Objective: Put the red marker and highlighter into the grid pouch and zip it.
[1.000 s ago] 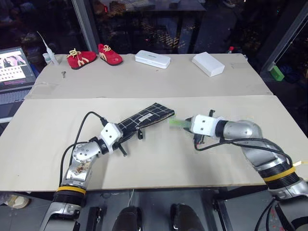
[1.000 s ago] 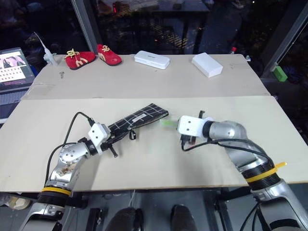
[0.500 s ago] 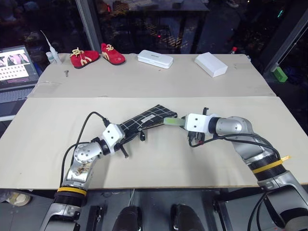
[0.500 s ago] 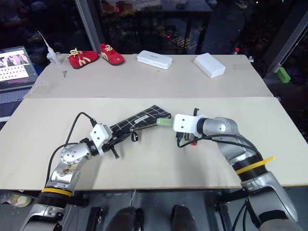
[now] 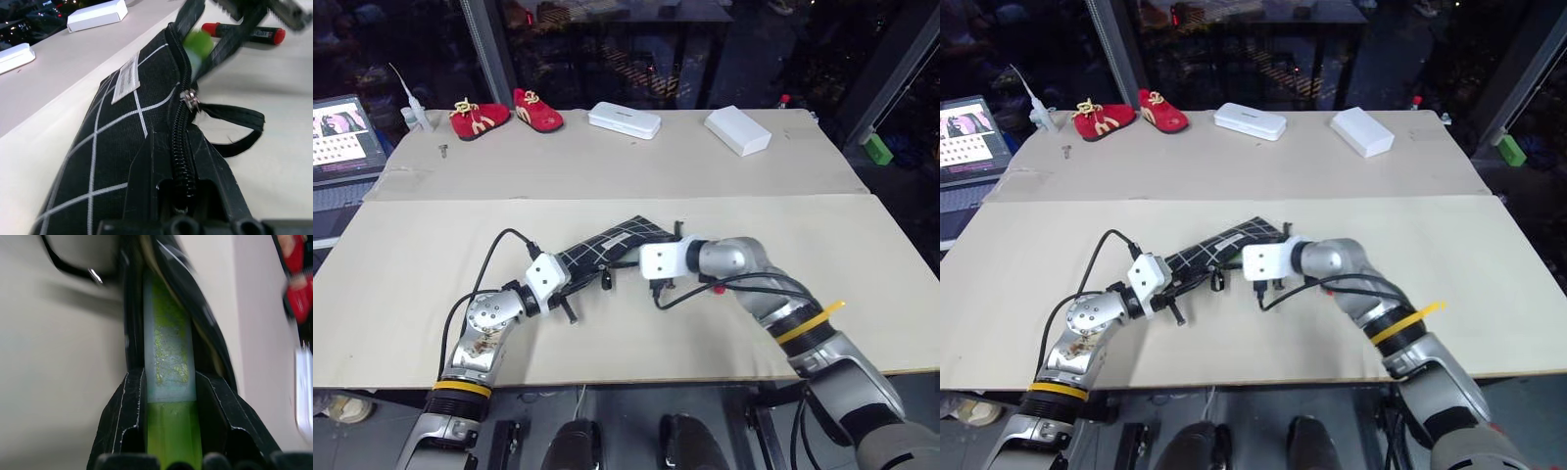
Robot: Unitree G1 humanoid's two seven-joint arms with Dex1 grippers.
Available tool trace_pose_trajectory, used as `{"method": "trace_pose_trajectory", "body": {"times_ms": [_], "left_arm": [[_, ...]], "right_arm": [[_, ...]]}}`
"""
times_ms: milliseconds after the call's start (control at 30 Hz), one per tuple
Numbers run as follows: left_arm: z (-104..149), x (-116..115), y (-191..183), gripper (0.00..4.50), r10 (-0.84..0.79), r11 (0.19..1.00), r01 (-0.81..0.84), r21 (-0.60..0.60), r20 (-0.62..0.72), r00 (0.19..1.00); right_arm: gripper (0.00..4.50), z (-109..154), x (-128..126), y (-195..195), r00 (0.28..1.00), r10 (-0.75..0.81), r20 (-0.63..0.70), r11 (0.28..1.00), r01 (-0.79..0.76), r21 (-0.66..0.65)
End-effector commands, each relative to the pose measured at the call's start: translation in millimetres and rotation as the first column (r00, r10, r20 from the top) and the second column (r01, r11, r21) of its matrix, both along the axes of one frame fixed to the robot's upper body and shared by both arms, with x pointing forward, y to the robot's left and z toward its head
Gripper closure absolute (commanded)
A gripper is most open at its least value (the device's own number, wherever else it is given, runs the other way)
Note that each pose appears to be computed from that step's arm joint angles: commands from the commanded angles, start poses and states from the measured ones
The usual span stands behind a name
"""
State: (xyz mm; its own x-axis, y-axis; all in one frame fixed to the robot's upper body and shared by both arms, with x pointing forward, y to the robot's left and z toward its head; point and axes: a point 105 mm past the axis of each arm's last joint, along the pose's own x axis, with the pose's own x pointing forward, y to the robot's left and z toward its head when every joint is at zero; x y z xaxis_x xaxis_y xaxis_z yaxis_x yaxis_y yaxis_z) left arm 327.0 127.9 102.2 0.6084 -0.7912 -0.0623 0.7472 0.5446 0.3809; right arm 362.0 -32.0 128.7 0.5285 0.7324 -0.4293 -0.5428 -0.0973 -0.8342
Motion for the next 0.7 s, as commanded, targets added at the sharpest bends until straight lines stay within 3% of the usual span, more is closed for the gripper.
{"method": "trace_pose_trajectory", "body": {"times_ms": [33,200,233,400,600,700], "left_arm": [[12,-1,-7,4.5,-0.036,0.999,0.037,-0.016,0.049,0.998],[14,-1,-9,4.5,-0.046,0.999,0.047,-0.023,0.049,0.998],[14,-1,-9,4.5,-0.046,0.999,0.047,-0.024,0.05,0.998],[15,0,-10,4.5,-0.046,0.998,0.047,-0.029,0.051,0.998],[14,-1,-12,4.5,-0.044,0.998,0.045,-0.035,0.053,0.998],[13,-2,-11,4.5,-0.038,0.998,0.04,-0.039,0.052,0.998]], "right_arm": [[3.47,7,-5,21,0.989,0.115,0.095,0.993,-0.114,-0.019],[3.47,5,5,23,0.991,0.086,0.103,0.995,-0.089,0.033],[2.47,6,7,22,0.994,0.069,0.087,0.996,-0.074,0.056],[0.84,17,20,-4,0.998,-0.016,0.064,0.995,0.009,0.1],[0.84,41,17,-60,0.993,-0.086,-0.085,0.965,0.104,0.24],[0.84,41,-10,-104,0.916,-0.098,-0.39,0.918,0.234,0.319]]}}
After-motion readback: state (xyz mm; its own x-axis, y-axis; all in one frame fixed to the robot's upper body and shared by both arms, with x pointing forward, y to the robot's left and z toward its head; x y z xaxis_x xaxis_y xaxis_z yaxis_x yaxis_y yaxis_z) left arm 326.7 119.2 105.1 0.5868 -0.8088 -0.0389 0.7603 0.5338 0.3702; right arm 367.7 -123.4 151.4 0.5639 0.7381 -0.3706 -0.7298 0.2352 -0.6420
